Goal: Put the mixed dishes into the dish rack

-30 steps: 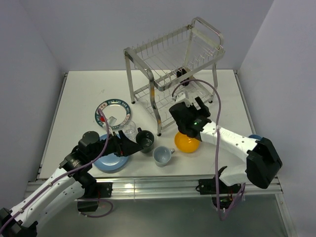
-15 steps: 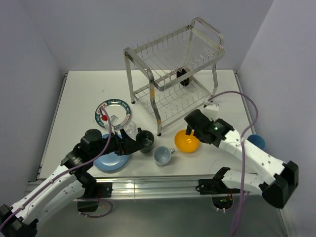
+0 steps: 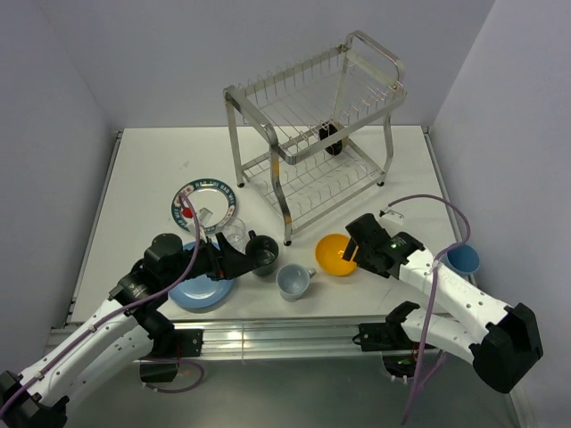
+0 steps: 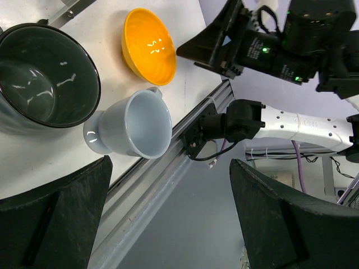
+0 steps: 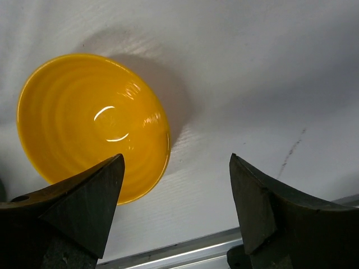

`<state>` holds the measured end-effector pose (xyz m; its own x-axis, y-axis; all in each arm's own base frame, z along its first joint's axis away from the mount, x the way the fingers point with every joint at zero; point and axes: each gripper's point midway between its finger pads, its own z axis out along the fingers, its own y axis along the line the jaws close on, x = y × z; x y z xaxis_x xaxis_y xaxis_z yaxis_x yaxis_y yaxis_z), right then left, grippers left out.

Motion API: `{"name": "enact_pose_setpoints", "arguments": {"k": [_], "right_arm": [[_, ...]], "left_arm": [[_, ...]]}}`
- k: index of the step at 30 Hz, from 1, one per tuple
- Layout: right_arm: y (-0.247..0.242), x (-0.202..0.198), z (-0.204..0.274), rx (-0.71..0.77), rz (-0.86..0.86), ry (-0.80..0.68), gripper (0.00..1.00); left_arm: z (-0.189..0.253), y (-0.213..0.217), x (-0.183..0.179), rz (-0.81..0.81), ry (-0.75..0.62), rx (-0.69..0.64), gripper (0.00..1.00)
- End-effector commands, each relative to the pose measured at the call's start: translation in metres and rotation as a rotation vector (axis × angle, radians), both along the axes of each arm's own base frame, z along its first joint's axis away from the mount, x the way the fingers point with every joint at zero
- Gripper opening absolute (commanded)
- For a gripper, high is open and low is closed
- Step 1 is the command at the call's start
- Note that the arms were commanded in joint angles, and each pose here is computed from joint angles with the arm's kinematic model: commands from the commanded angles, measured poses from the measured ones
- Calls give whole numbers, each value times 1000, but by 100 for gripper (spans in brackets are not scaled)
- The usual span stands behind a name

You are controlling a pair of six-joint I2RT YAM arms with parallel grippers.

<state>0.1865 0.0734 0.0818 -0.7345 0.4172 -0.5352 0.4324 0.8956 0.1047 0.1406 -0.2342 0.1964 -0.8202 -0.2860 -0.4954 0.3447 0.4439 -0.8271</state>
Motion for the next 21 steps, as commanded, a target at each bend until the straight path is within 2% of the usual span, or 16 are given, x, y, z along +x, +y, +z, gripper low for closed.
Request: {"name": "enact_pose_setpoints", "arguments": {"k": [1,6,16,17,19,20,21], "right_arm": [[19,11,-8,92,0,-28,82],[23,12,-26,113,-13,-14,74],[10,12,-47,29,-42,15,58],[11,14,-47,32,-44,8,45],[10,14,-48,27,-50,8,26],[10,17,-45,30,-53,-9,3],[9,19,-42,27,-56,-20,0]], "left_arm": [[21,-3,0,-13,-53,-44,92],[23,-1,-1,-14,-61,-35,92],[19,-3,-2,-25,-59,-44,92],[18,-4,-2,-27,-56,-44,92],[16,-4,-2,-28,-54,-41,92],[17,-4,-2,-29,-56,-41,92],[16,-3,-2,-28,-57,-36,92]]}}
